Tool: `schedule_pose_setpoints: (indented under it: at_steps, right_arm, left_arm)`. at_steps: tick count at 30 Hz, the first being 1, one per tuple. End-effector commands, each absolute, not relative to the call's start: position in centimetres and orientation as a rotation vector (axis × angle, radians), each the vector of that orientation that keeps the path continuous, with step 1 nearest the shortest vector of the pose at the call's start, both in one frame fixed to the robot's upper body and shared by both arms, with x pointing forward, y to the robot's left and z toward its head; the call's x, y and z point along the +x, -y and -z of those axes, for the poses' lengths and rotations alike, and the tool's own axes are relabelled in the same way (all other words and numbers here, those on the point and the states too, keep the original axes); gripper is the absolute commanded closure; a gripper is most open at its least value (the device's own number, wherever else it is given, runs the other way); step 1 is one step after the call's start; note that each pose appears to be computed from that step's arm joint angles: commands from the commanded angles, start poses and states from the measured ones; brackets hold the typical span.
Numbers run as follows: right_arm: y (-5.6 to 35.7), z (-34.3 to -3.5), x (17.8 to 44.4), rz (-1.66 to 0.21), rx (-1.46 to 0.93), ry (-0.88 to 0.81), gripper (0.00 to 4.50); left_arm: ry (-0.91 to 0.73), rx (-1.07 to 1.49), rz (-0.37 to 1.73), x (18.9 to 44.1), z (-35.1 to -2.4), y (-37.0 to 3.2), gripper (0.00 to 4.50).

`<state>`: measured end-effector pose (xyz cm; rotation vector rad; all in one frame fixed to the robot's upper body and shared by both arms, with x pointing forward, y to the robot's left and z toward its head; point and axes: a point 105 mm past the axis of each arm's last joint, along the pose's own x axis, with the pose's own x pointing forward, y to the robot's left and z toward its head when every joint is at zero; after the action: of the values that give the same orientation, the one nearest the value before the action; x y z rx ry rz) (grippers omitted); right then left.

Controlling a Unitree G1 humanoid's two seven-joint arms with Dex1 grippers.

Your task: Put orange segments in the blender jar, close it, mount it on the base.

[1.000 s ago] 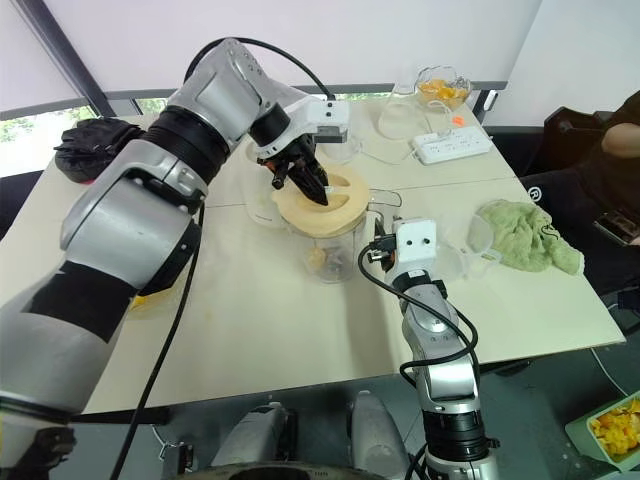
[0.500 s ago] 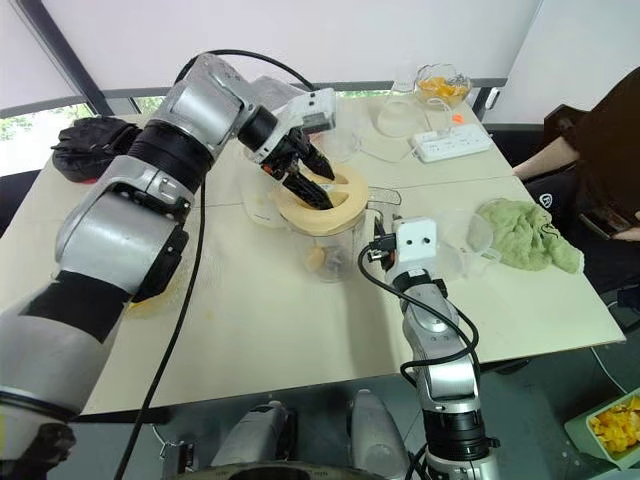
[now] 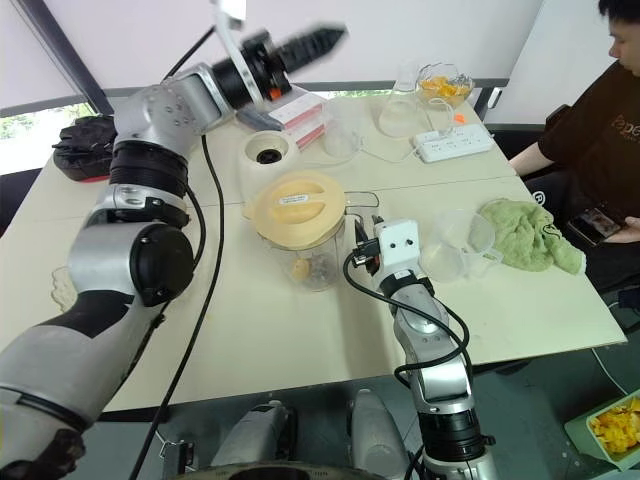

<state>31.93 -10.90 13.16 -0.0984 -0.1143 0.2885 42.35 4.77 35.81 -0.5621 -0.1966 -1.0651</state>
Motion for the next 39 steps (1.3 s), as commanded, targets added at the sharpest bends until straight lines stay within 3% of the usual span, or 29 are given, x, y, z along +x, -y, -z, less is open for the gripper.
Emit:
schedule_pose_setpoints:
  at_steps: [1,5,8,13,20,29,34,39]
  right_arm:
    - [10.5,-15.0,31.9,-0.319,-0.087,0.188,3.13]
    - [10.7,-16.0,32.1,-0.314,-0.061,0.22,3.13]
    - [11.3,-17.7,32.3,-0.287,-0.022,0.28,3.13]
    - [12.2,-21.9,32.8,-0.267,0.027,0.393,3.13]
    - [13.7,-28.2,34.3,-0.247,0.01,0.514,3.13]
    - [12.3,-37.8,39.0,-0.269,0.01,0.584,3.13]
    - [10.3,-38.8,42.7,-0.208,0.037,0.515,3.13]
    - [7.7,-38.1,44.2,-0.183,0.046,0.484,3.13]
  left_arm:
    - [0.344,-0.575,0.924,42.4,-38.7,-7.1,0.41]
    - [0.447,-0.152,0.746,42.6,-37.2,-9.2,0.41]
    - [0.425,0.008,0.645,42.8,-35.0,-11.4,0.41]
    - [0.371,0.258,0.604,40.5,-29.1,-13.9,0.41]
    - [0.261,0.192,0.572,37.0,-24.3,-15.3,0.41]
    - [0.158,0.088,0.581,33.0,-18.7,-14.0,0.41]
    - [0.144,0.083,0.526,31.9,-17.4,-13.6,0.41]
    - [0.137,0.107,0.475,31.1,-17.0,-14.2,0.41]
